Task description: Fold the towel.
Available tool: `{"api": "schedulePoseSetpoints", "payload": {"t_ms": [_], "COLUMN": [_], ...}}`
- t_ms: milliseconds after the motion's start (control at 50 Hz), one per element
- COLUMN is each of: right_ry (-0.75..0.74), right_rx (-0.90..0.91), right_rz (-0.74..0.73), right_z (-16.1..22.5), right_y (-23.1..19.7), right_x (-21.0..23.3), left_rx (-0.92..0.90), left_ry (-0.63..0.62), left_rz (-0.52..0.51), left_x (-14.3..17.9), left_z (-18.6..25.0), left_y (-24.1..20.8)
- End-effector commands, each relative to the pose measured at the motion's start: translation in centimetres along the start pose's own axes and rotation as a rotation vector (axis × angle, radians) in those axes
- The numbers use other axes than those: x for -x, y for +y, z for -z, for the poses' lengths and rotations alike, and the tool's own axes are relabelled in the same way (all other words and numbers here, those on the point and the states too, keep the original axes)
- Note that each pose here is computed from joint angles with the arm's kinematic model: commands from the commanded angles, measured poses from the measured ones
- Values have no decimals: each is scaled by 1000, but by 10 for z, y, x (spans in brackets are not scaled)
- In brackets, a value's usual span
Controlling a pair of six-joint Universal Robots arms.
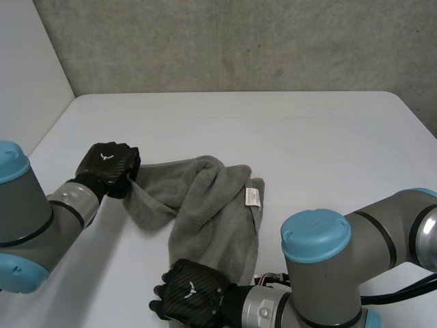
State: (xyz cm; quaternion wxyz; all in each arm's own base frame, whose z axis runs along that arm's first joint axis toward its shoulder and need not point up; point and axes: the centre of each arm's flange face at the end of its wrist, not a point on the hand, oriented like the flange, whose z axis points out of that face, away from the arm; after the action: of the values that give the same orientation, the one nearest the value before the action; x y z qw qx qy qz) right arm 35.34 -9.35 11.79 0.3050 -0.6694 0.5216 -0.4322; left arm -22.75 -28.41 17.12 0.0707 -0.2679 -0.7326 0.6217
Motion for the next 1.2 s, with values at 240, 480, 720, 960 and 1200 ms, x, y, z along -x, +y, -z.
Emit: {"api": "schedulePoseSetpoints", "payload": {"t_ms": [240, 480, 720, 960, 1200], "right_ry": [125, 639, 876, 730, 1148], "right_rx": [-45, -176, -68, 232, -234], "right_rz": [5, -67, -132, -247, 194], "right_z": [15, 121, 191, 138, 157], "right_y": [-17, -70, -94, -14, -75], "right_x": [-32, -154, -189, -225, -322], "left_rx": [4, -76, -222, 22, -288], "left_ry": [-2, -23, -63, 3, -41], "left_rz": [-1, -10, 140, 205, 190], "left_x": [1, 12, 31, 21, 51], "left_z": [3, 30, 66, 7, -49], "left_y": [-1, -57, -127, -64, -146]}}
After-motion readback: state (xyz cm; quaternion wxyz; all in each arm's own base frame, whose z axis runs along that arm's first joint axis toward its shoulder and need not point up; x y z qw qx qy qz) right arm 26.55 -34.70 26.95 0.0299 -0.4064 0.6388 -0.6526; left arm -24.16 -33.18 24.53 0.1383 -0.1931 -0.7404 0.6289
